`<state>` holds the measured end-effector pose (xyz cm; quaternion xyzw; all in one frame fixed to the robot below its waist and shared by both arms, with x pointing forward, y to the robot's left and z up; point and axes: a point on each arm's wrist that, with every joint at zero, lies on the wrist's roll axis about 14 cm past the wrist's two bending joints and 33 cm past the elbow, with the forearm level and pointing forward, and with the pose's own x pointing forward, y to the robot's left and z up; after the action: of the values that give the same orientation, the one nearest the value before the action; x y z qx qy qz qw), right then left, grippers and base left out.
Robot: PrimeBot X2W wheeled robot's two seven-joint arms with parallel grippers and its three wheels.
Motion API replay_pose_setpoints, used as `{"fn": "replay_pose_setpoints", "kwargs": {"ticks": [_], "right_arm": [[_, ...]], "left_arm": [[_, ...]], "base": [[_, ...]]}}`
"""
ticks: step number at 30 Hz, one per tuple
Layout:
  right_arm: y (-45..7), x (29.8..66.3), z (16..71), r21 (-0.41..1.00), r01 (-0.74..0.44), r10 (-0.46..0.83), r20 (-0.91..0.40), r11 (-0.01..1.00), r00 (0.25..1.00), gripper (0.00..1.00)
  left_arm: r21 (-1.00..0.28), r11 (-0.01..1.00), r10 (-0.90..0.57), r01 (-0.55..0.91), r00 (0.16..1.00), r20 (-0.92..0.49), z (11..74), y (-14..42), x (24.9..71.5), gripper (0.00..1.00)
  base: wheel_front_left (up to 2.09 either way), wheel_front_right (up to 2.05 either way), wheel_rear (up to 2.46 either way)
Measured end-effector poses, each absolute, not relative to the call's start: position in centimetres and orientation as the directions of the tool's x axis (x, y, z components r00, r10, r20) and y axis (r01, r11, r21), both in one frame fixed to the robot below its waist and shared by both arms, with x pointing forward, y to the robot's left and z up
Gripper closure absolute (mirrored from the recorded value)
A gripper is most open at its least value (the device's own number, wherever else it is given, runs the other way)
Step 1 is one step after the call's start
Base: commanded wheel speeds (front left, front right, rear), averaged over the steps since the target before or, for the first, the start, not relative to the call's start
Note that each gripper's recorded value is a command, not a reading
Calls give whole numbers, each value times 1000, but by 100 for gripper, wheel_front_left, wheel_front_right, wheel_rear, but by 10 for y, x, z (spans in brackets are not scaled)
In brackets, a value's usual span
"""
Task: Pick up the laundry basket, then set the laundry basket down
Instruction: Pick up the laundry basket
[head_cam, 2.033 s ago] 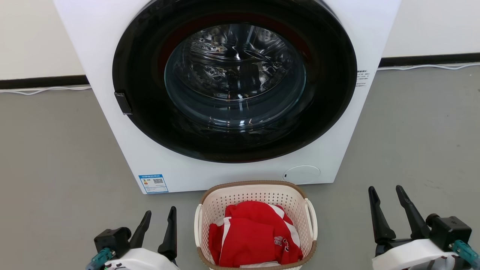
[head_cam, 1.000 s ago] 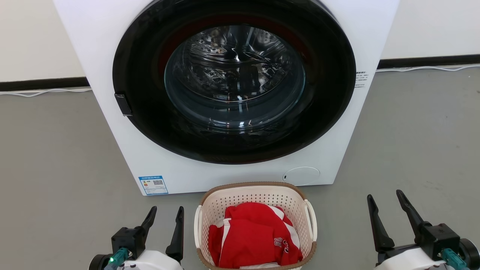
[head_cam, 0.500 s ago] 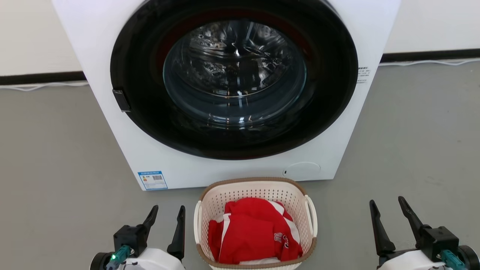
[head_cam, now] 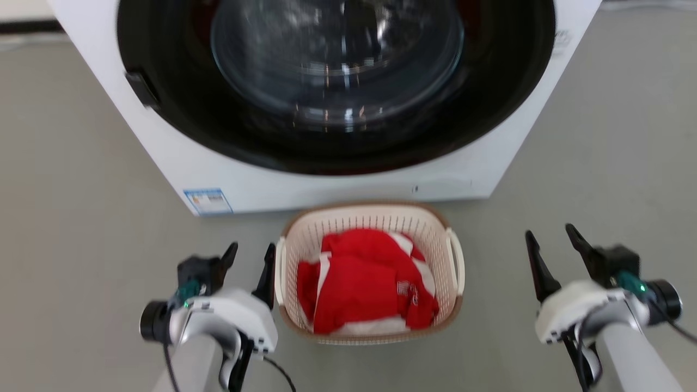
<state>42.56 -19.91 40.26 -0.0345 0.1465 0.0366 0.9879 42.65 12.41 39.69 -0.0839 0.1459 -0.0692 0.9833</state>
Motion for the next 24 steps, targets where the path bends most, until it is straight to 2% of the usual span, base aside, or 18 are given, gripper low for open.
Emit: {"fn": "replay_pose_setpoints", "kwargs": {"ticks": [6,14,24], "right_arm": [[-190,446,348,-53,-129,88,-483,990,871,0],[-175,474,294,-61,-216,137,-601,974,788,0],[-154,476,228,-19,-284,193,-689,959,699,0]], "left_arm": [[-176,978,-173,109,898,-405,352,119,454,0],[-197,976,-186,96,841,-508,303,113,490,0],[-234,968,-218,89,760,-612,240,102,495,0]], "base": [[0,0,0],[0,0,0],[0,0,0]]}}
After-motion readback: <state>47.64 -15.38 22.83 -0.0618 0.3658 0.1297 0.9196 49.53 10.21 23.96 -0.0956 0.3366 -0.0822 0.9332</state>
